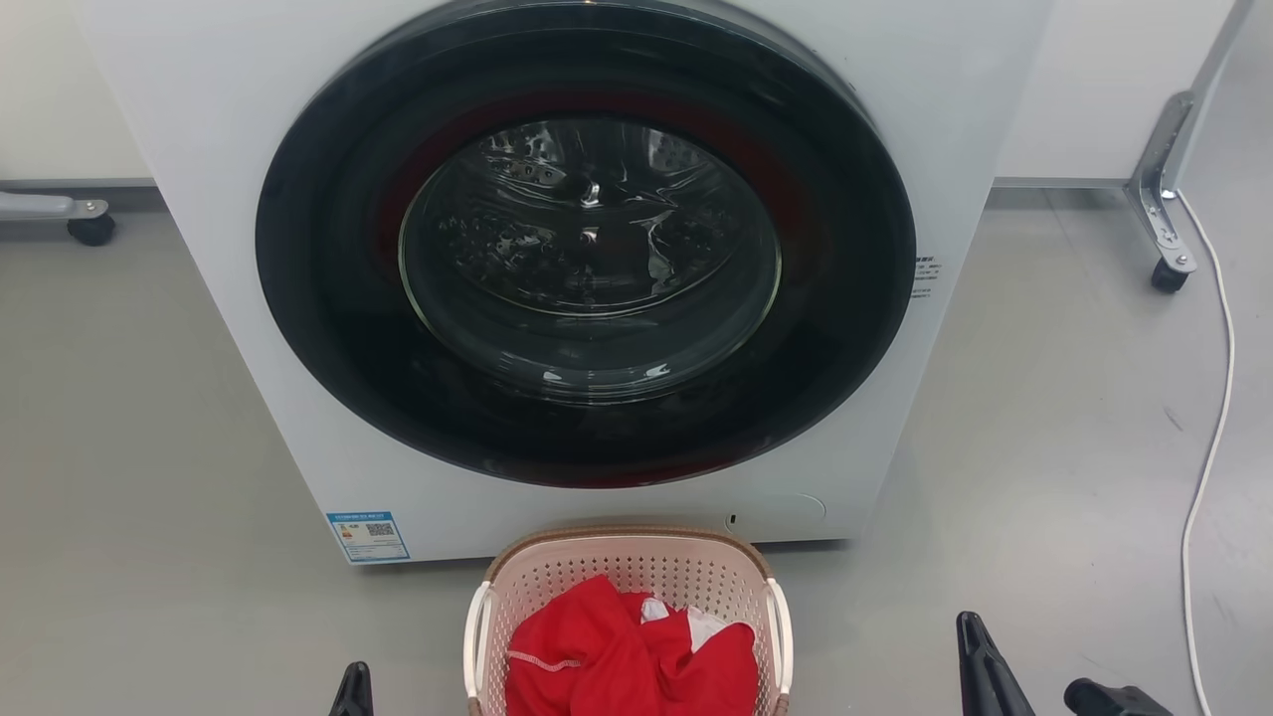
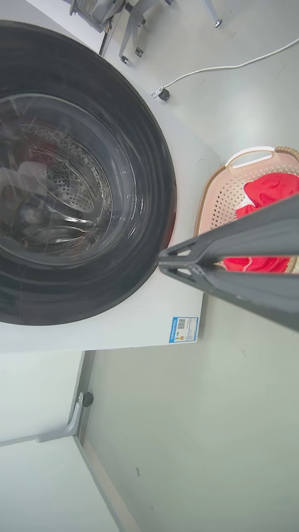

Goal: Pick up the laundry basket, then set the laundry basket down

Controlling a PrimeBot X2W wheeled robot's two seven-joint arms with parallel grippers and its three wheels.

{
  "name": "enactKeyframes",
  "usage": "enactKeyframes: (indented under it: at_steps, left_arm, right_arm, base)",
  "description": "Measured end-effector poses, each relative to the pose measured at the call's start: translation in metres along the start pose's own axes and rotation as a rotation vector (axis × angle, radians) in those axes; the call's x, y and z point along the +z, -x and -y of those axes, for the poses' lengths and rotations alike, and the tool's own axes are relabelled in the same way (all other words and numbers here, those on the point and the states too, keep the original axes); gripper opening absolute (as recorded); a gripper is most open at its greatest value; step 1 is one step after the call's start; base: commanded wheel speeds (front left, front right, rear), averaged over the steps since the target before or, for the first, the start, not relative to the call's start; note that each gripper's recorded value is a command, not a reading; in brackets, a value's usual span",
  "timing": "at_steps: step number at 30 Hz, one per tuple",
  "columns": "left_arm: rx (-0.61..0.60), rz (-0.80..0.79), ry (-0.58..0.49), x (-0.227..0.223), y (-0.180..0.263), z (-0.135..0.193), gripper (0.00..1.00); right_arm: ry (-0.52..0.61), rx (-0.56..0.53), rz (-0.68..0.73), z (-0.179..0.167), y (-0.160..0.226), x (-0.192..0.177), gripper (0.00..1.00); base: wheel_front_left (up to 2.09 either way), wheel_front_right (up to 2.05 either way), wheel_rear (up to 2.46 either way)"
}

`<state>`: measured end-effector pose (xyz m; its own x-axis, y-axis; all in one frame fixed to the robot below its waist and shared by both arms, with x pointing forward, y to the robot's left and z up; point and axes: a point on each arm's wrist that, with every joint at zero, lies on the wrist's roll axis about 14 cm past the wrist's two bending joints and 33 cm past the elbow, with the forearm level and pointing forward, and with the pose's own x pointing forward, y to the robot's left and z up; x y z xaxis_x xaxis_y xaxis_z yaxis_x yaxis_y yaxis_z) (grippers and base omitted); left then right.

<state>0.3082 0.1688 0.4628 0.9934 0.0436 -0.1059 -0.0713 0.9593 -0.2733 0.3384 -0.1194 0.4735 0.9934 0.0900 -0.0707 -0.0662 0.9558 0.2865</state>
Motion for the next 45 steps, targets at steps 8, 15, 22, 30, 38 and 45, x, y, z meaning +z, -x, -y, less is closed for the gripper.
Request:
enactKeyframes:
  at_steps: [8, 15, 22, 30, 38, 45]
  left_arm:
    - [0.024, -0.03, 0.124, -0.002, -0.006, -0.006, 0.0]
    - [0.037, -0.053, 0.222, -0.004, -0.012, -0.01, 0.0]
    - [0.046, -0.073, 0.327, -0.005, -0.017, -0.012, 0.0]
    - [0.048, -0.088, 0.459, -0.004, -0.025, -0.014, 0.0]
    - [0.049, -0.099, 0.58, -0.003, -0.031, -0.015, 0.0]
    - [0.047, -0.101, 0.663, -0.002, -0.036, -0.015, 0.0]
  right_arm:
    - [-0.127, -0.035, -0.028, 0.011, -0.004, -0.001, 0.0]
    - [-0.227, -0.064, -0.049, 0.021, -0.007, -0.002, 0.0]
    - [-0.336, -0.089, -0.061, 0.029, -0.01, -0.003, 0.0]
    - [-0.471, -0.11, -0.069, 0.038, -0.014, -0.001, 0.0]
    - [-0.59, -0.119, -0.064, 0.044, -0.018, 0.002, 0.0]
    - [-0.68, -0.132, -0.066, 0.05, -0.018, 0.002, 0.0]
  base:
    - [0.0, 0.0, 0.0]
    - [0.0, 0.0, 0.0]
    - [0.0, 0.0, 0.0]
    - [0.0, 0.0, 0.0]
    - [0.0, 0.0, 0.0]
    - [0.0, 0.0, 0.0]
